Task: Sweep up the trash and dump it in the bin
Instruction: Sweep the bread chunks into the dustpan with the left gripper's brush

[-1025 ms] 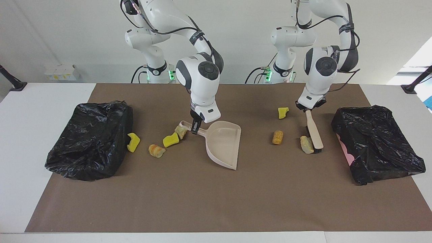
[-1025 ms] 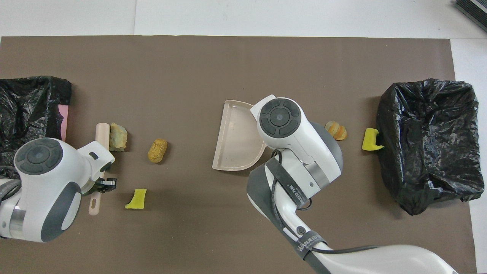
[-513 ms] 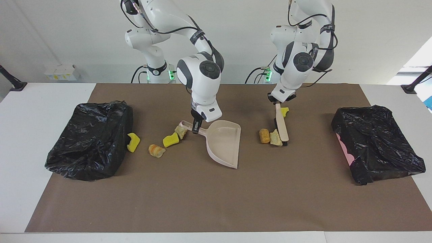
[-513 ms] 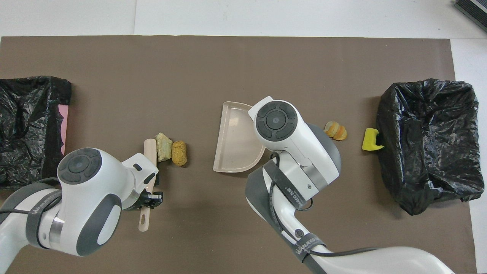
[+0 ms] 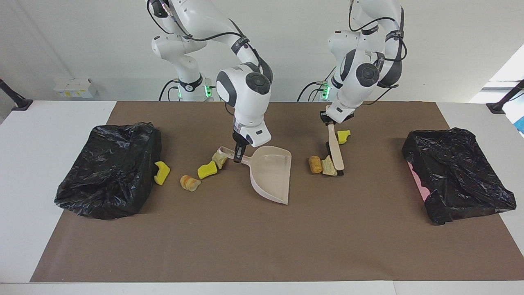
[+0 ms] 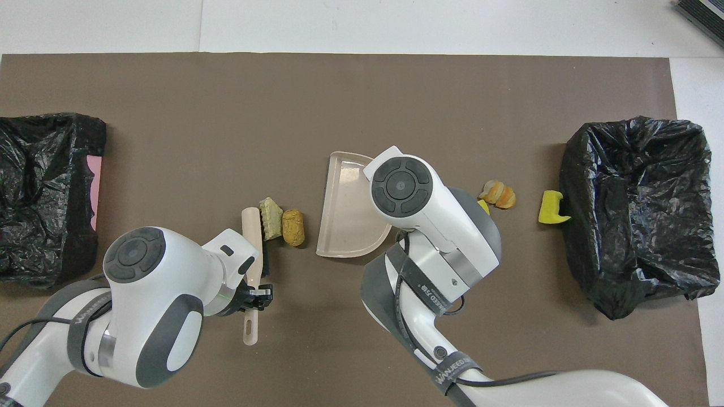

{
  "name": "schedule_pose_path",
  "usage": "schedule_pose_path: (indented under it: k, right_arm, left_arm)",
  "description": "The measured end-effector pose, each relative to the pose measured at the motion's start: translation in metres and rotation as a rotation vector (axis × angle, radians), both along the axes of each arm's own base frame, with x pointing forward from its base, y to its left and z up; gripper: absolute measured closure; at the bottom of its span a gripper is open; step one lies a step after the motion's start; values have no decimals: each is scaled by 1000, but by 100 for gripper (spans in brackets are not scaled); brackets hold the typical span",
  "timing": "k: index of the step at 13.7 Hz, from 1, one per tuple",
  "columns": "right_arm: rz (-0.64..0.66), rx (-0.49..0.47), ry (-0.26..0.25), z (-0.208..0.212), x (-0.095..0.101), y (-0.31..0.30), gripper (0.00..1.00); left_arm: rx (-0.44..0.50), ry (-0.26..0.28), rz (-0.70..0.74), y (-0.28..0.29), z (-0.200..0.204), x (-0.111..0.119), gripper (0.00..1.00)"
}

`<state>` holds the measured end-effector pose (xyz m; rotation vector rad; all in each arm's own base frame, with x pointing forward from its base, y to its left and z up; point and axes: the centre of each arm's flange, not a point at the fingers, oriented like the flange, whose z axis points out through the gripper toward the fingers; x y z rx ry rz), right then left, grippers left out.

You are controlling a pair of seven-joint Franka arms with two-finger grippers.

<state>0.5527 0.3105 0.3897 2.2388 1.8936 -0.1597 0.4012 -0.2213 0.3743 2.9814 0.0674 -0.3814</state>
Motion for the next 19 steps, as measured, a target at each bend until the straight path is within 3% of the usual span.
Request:
schedule_pose_path:
  k: [6,12,15,19]
  right_arm:
    - [0,-1,1,0,0,0,68]
    - [0,-1,1,-1,0,0,68]
    - [0,-1,1,-1,0,0,68]
    - [0,-1,1,-1,0,0,68]
  left_arm:
    - [-45,-66,-155,-78,17,-27,74]
    - [-92,-127,-183,-107,55,-10,74]
    - [-31,-31,-178,-81,64,-11,74]
    - [170,122,-98,-11,77,-16,74]
